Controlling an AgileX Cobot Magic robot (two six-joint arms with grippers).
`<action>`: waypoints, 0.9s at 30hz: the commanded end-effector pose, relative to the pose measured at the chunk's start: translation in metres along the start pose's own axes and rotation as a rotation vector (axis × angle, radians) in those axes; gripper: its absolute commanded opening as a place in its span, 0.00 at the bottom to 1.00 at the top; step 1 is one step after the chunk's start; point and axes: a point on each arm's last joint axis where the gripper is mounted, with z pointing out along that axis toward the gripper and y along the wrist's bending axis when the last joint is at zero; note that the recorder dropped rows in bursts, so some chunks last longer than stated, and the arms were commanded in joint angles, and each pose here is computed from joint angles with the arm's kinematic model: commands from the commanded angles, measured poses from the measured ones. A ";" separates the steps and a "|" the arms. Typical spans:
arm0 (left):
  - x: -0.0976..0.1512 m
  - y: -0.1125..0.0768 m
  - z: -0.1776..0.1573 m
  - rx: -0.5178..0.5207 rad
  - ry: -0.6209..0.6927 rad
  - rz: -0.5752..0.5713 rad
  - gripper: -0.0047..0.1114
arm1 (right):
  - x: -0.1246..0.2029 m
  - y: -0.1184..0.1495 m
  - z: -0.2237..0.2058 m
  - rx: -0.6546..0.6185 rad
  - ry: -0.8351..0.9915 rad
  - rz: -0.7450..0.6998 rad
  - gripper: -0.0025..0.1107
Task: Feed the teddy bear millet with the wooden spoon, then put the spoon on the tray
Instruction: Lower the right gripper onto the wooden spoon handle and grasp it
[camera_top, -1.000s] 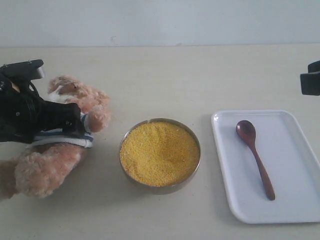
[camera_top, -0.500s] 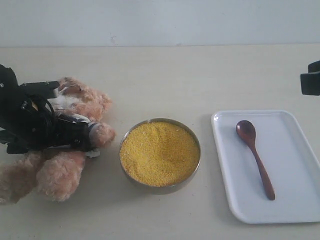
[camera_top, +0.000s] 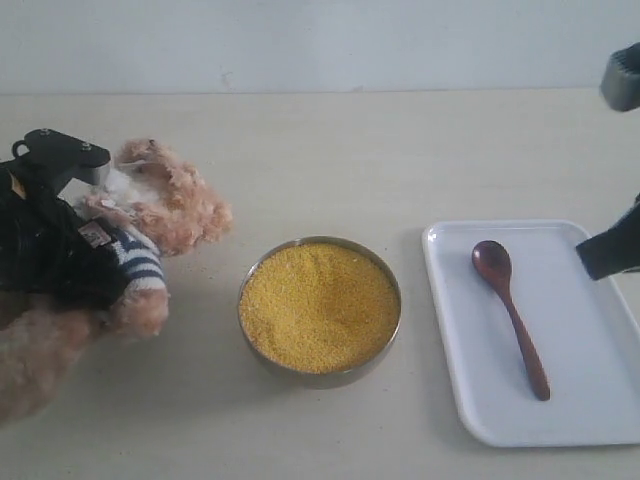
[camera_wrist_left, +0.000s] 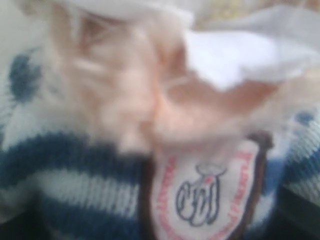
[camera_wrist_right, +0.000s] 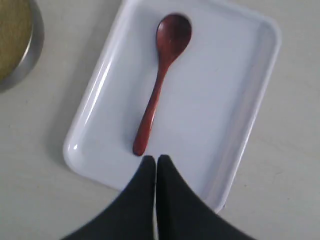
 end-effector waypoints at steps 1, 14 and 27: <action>0.003 -0.002 -0.008 0.017 0.006 0.125 0.07 | -0.009 0.004 0.032 -0.046 0.159 -0.024 0.11; -0.002 -0.007 -0.008 0.073 -0.048 0.118 0.07 | -0.025 0.006 0.139 -0.028 0.291 0.039 0.53; -0.001 -0.007 -0.008 0.076 -0.038 0.119 0.07 | -0.022 0.007 0.179 -0.022 0.309 0.078 0.53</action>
